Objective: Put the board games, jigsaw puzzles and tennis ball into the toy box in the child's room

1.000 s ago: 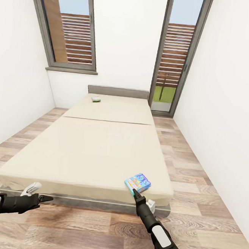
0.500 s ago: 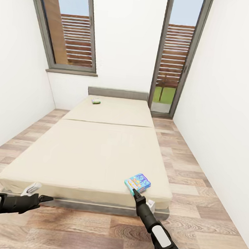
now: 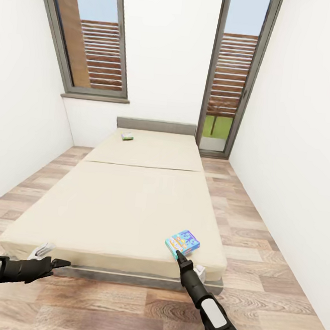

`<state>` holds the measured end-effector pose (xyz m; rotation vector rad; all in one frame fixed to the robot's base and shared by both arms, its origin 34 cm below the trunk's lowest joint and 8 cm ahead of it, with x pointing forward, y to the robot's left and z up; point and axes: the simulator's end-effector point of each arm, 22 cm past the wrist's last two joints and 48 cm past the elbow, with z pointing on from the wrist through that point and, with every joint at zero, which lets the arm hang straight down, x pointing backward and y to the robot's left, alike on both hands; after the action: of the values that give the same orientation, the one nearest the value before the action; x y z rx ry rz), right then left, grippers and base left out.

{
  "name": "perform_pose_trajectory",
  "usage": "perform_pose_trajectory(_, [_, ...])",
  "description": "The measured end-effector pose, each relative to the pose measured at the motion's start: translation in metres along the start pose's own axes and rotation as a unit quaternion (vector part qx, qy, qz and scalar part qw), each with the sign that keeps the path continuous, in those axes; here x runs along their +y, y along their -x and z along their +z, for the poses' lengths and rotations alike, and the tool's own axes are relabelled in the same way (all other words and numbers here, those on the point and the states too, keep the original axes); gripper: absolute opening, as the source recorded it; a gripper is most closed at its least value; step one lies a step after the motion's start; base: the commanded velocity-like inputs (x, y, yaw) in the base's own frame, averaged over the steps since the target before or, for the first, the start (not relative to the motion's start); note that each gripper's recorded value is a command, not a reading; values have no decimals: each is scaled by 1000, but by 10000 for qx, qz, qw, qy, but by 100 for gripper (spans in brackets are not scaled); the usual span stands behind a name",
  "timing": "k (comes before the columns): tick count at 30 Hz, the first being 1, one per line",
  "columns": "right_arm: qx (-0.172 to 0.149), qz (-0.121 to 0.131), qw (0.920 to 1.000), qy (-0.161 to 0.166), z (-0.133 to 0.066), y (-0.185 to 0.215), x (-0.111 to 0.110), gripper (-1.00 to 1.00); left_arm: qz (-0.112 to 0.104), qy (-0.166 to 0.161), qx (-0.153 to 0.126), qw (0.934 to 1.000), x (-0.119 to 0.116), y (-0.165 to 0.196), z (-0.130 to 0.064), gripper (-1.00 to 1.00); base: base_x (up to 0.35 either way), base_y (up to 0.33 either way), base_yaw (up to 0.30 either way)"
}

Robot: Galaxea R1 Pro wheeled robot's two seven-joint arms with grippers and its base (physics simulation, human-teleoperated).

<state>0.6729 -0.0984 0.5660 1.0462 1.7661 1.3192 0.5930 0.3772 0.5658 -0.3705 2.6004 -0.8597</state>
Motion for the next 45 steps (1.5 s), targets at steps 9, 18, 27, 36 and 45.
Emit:
perform_pose_trajectory(9, [655, -502, 9964, 175, 8, -32, 39, -100, 5, -43, 41, 10000, -17, 3, -5, 100, 0, 0, 0])
perform_pose_trajectory(18, [1161, -525, 9891, 732, 13, -38, 113, -100, 6, -30, 52, 10000, -28, 9, -16, 100, 0, 0, 0])
perform_pose_trajectory(27, [1408, -455, 9845, 941, 9, -42, 152, -100, -2, -60, 75, 10000, -43, 12, -23, 100, 0, 0, 0])
perform_pose_trajectory(36, [1832, -380, 9783, 887, 0, -40, 170, -100, -3, -85, 101, 9999, -57, 16, -31, 100, 0, 0, 0])
perform_pose_trajectory(45, [1898, -583, 9741, 1085, -6, -32, 212, -100, 5, -88, 96, 9999, -67, 22, -43, 100, 0, 0, 0])
